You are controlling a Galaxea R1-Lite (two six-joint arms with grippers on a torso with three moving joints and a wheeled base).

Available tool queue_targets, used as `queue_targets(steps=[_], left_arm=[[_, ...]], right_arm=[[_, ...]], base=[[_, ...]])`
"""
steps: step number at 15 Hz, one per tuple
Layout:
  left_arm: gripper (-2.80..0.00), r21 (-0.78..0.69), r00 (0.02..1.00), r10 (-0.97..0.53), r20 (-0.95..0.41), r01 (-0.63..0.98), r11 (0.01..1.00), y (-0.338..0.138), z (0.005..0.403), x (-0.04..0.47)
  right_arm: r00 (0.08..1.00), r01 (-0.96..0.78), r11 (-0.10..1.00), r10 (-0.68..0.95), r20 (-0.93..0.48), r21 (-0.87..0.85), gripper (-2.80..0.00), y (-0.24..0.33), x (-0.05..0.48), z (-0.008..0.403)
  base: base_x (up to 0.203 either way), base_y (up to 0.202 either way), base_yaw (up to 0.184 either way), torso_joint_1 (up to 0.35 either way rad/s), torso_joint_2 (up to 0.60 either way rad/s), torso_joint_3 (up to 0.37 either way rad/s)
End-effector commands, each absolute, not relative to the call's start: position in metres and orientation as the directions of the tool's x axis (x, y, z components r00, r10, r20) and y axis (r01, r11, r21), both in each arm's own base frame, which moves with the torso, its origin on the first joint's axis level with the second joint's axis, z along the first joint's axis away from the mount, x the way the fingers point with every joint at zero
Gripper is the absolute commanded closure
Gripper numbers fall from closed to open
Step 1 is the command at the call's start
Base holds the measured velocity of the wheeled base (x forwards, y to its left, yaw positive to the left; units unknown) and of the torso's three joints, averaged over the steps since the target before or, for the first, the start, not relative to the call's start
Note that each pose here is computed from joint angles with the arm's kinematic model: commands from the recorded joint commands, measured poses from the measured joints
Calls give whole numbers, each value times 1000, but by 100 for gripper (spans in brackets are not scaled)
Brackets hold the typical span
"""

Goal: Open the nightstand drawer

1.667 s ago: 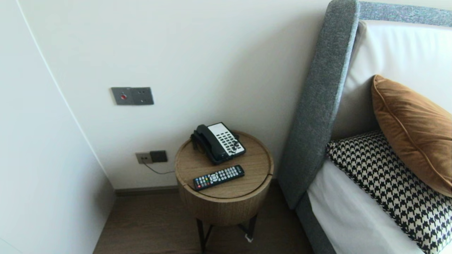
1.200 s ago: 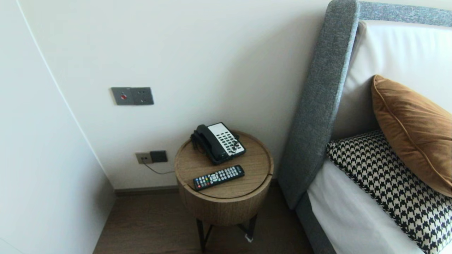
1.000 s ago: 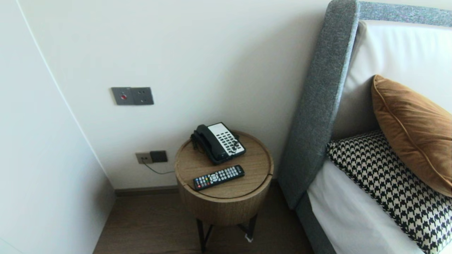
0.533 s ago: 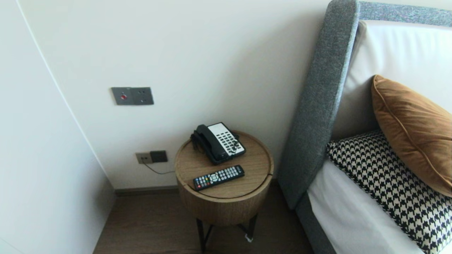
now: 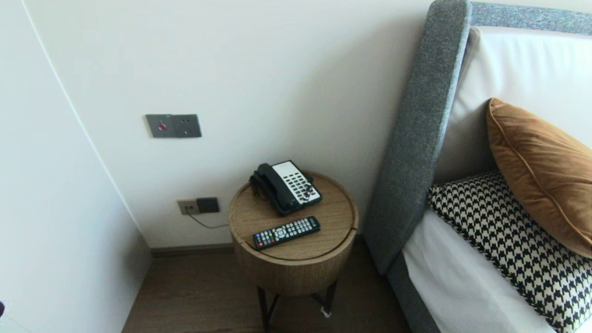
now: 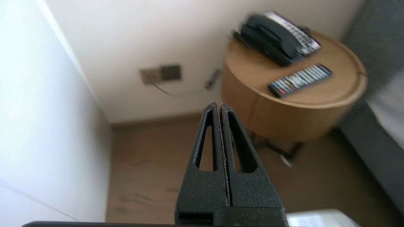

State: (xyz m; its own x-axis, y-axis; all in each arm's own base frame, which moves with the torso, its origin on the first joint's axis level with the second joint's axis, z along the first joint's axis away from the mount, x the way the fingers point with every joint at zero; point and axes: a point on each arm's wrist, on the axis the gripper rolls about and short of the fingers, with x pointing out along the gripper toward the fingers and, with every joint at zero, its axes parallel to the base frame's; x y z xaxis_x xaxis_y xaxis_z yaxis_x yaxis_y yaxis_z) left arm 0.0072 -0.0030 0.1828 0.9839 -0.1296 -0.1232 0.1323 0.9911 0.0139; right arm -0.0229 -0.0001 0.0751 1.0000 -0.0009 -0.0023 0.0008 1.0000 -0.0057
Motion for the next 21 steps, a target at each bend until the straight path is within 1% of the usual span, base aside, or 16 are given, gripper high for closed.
queue_targets(steps=[1,4,6,8,10,13,16,19,21], left_arm=[[0,-28,936,-162,-313,162,986,-4,203,63],[0,-51,870,-241,-430,243,969,-13,229,105],[0,-97,778,-312,-545,311,945,-32,233,128],[0,-168,696,-339,-633,303,938,-56,228,155],[0,-202,616,-357,-702,310,929,-86,218,181],[0,-238,521,-388,-760,333,912,-140,194,217],[0,-253,475,-419,-774,375,892,-189,165,240],[0,-276,462,-417,-783,343,898,-215,143,262],[0,-287,473,-421,-774,331,899,-226,127,274]], right_arm=[[1000,0,1000,0,-2,-6,0,0,-23,75],[1000,0,1000,0,-3,-6,0,0,-23,75],[1000,1,1000,-1,-2,-6,0,0,-23,75],[1000,1,1000,-1,-2,-6,0,0,-23,75],[1000,1,1000,-1,-2,-6,0,0,-23,75],[1000,0,1000,0,-2,-6,0,0,-23,75],[1000,0,1000,0,-2,-6,0,0,-23,75],[1000,0,1000,0,-3,-6,0,0,-23,75],[1000,2,1000,-2,0,-6,0,0,-23,75]], base=[[0,0,0,0,0,0],[0,0,0,0,0,0],[0,0,0,0,0,0],[0,0,0,0,0,0],[0,0,0,0,0,0],[0,0,0,0,0,0],[0,0,0,0,0,0],[0,0,0,0,0,0],[0,0,0,0,0,0]])
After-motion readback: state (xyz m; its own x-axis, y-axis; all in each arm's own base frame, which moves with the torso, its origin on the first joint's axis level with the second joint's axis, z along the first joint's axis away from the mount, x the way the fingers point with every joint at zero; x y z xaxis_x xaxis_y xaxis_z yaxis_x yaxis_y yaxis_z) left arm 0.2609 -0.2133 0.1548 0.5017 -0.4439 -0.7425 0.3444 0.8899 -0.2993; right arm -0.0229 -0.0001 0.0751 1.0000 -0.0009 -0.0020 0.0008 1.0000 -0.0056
